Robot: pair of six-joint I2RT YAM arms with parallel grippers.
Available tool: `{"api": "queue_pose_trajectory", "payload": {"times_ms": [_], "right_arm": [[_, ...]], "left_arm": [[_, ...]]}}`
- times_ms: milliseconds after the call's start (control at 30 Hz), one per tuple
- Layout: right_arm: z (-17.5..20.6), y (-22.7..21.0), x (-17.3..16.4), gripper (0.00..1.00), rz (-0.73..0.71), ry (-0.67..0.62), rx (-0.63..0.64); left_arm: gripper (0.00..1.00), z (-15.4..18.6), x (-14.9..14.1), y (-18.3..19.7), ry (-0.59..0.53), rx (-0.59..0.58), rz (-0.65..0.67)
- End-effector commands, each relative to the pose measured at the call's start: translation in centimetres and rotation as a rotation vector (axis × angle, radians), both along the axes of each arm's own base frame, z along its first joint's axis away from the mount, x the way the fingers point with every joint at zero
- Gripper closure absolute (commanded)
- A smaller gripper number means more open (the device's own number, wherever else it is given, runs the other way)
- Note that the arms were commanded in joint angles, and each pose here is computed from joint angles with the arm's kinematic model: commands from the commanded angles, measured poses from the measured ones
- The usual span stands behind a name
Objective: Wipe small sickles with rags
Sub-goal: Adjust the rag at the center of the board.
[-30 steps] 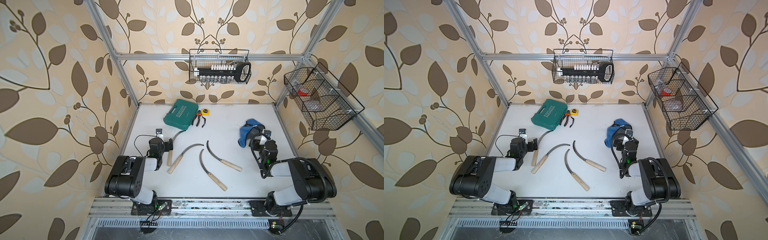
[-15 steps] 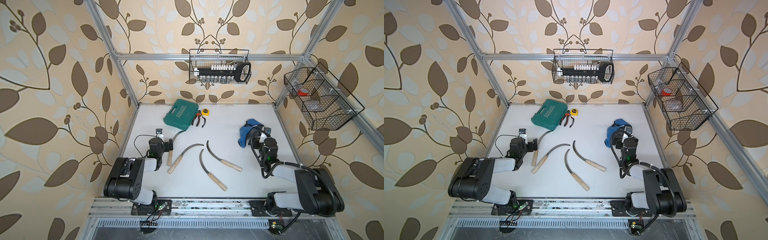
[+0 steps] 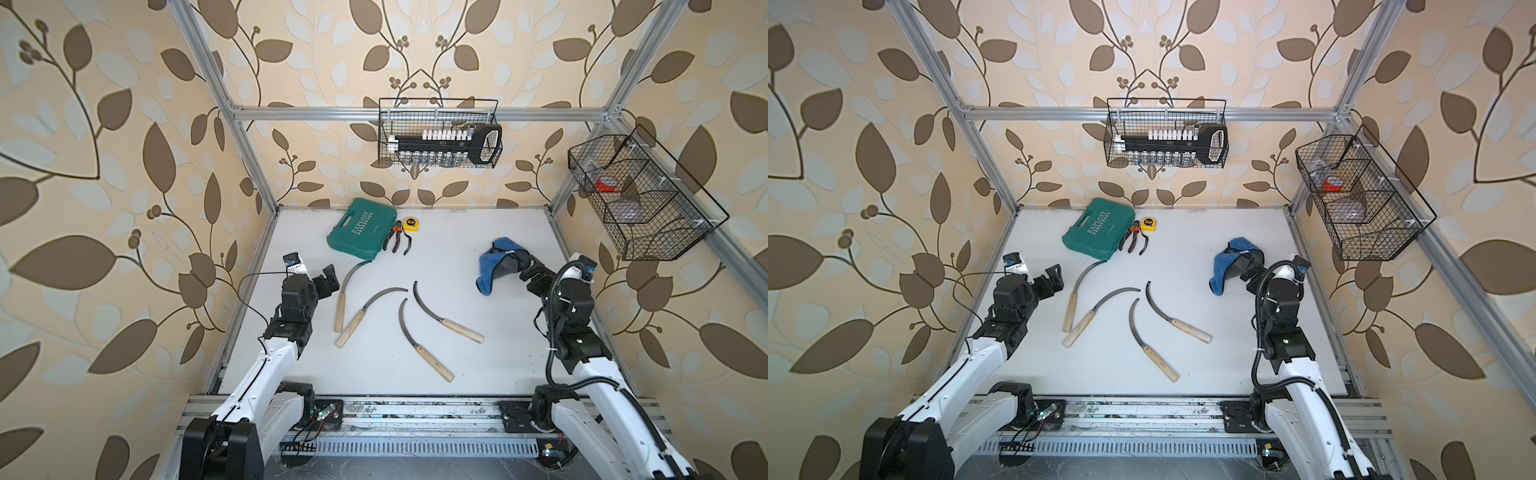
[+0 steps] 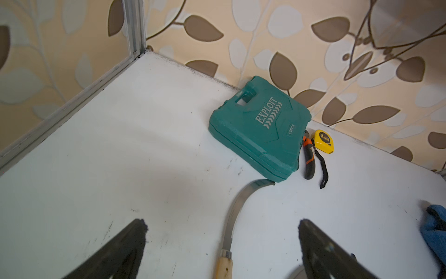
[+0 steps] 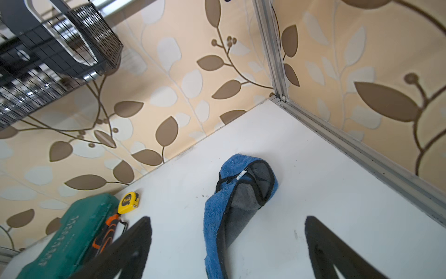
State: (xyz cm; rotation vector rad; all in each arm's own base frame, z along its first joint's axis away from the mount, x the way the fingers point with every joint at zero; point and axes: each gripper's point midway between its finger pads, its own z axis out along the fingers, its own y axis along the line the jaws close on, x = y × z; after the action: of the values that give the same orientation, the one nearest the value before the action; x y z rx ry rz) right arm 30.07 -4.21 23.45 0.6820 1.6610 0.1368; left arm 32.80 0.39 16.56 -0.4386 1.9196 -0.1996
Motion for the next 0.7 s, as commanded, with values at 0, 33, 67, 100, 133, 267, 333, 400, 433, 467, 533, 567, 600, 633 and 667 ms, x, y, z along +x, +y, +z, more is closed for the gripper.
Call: {"api": "queue_pose_trajectory", "payload": {"times_ms": [0, 33, 67, 100, 133, 267, 333, 400, 433, 467, 533, 567, 600, 633, 667], "right_arm": [[-4.1, -0.8, -2.3, 0.01, -0.068, 0.123, 0.104], [-3.9, -1.1, -2.5, 0.01, -0.071, 0.11, 0.111], [-3.7, -1.2, -2.6, 0.01, -0.072, 0.097, 0.128], [-3.7, -1.3, -2.7, 0.01, -0.078, 0.094, 0.151], [-3.6, -1.1, -2.6, 0.01, -0.07, 0.094, 0.173], [-4.9, -0.8, -0.2, 0.01, -0.048, 0.179, 0.209], [-6.1, -1.2, 1.4, 0.01, -0.06, 0.3, 0.215], [-6.4, -0.8, 4.0, 0.01, -0.013, 0.388, 0.224], [-6.6, -0.4, 5.4, 0.02, 0.018, 0.429, 0.223], [-7.0, -0.1, 6.7, 0.02, 0.041, 0.475, 0.229], [-7.9, -0.4, 8.5, 0.03, 0.025, 0.567, 0.221], [-8.3, -0.8, 9.3, 0.03, 0.004, 0.602, 0.21], [-8.5, -1.1, 9.9, 0.03, -0.01, 0.619, 0.193], [-8.7, -1.5, 10.7, 0.03, -0.031, 0.638, 0.175], [-9.2, -1.8, 11.3, 0.04, -0.046, 0.663, 0.164]], "left_arm": [[0.01, -1.5, -1.5, 1.2, 0.04, -0.047, 0.091], [0.01, -1.4, -1.7, 1.1, 0.02, -0.049, 0.085], [0.01, -1.3, -1.9, 1.0, 0.003, -0.053, 0.077], [0.01, -1.1, -2.1, 1.0, -0.011, -0.055, 0.077], [0.01, -1.0, -2.3, 1.0, -0.021, -0.058, 0.079], [0.01, -0.9, -2.8, 1.2, -0.04, -0.063, 0.09], [0.01, -0.9, -2.9, 1.4, -0.04, -0.065, 0.104], [0.01, -0.9, -3.0, 1.5, -0.039, -0.066, 0.111], [0.01, -0.9, -3.0, 1.6, -0.037, -0.065, 0.114], [0.01, -1.0, -3.0, 1.7, -0.033, -0.066, 0.118], [0.01, -1.1, -2.9, 1.7, -0.027, -0.065, 0.124], [0.01, -1.1, -2.9, 1.7, -0.026, -0.066, 0.125], [0.01, -1.1, -2.9, 1.8, -0.024, -0.065, 0.127], [0.01, -1.1, -2.9, 1.8, -0.023, -0.066, 0.129], [0.01, -1.1, -2.9, 1.8, -0.023, -0.066, 0.128]]}}
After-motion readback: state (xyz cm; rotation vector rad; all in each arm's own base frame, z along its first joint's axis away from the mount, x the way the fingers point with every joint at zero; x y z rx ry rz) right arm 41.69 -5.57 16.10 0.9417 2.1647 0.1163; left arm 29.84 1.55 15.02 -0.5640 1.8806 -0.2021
